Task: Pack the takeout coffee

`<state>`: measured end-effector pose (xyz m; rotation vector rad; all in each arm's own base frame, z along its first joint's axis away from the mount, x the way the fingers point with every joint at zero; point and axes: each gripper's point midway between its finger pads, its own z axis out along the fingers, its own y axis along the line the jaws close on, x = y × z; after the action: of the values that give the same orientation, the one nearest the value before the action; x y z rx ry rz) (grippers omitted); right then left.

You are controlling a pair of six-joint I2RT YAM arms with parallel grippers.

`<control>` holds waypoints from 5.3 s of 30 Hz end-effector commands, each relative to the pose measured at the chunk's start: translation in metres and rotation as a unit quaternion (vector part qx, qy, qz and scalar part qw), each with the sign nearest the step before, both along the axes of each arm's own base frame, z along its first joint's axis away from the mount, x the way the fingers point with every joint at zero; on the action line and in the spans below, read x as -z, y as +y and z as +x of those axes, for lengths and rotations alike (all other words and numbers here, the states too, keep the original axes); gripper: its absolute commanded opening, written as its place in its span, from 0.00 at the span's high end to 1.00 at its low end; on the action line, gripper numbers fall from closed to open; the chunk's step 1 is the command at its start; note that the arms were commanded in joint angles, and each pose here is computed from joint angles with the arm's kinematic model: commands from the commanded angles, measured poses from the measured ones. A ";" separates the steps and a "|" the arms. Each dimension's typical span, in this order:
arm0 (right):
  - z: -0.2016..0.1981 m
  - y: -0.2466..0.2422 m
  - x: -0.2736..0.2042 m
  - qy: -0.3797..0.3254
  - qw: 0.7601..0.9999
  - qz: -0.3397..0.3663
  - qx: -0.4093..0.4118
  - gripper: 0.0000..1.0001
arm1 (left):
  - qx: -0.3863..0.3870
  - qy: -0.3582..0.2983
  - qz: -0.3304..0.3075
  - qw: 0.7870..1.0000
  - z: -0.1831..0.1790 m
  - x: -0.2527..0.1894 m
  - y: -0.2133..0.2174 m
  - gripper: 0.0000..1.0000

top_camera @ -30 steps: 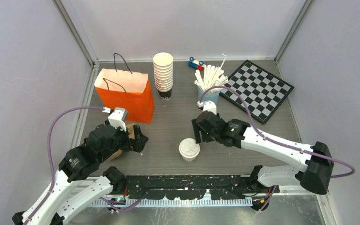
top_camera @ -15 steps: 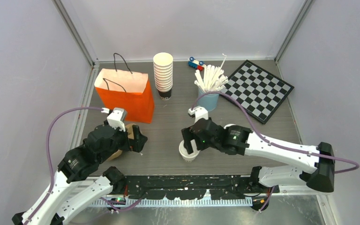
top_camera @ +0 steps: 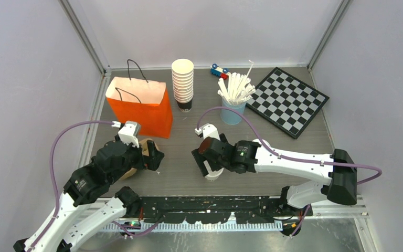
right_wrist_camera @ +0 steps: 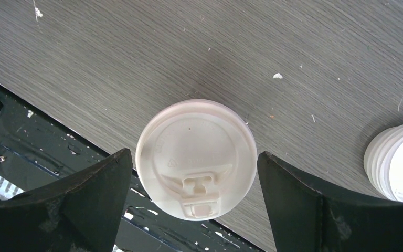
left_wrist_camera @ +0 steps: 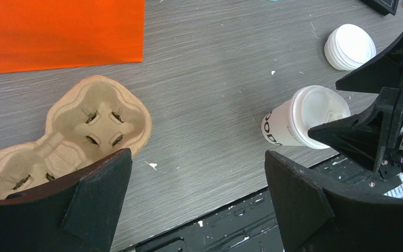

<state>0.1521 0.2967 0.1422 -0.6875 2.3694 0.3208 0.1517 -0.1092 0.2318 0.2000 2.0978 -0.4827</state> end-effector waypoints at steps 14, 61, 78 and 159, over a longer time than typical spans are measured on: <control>0.003 0.005 0.003 -0.007 1.000 0.003 0.004 0.09 | -0.007 -0.012 0.003 1.000 0.004 -0.002 0.002 0.00; 0.093 -0.115 -0.048 0.014 0.980 0.093 0.175 0.08 | -0.003 -0.005 0.009 1.000 0.005 0.001 0.000 0.00; 0.050 -0.122 -0.027 0.000 0.986 0.001 0.168 0.07 | -0.002 -0.008 0.007 1.000 0.004 0.001 0.000 0.00; 0.013 -0.041 -0.008 -0.099 0.962 0.021 -0.252 0.26 | -0.002 -0.008 0.012 1.000 0.006 0.001 0.000 0.00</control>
<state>0.1854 0.2253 0.1247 -0.8746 2.3159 0.3340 0.1534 -0.1089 0.2269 0.2052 2.1124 -0.4628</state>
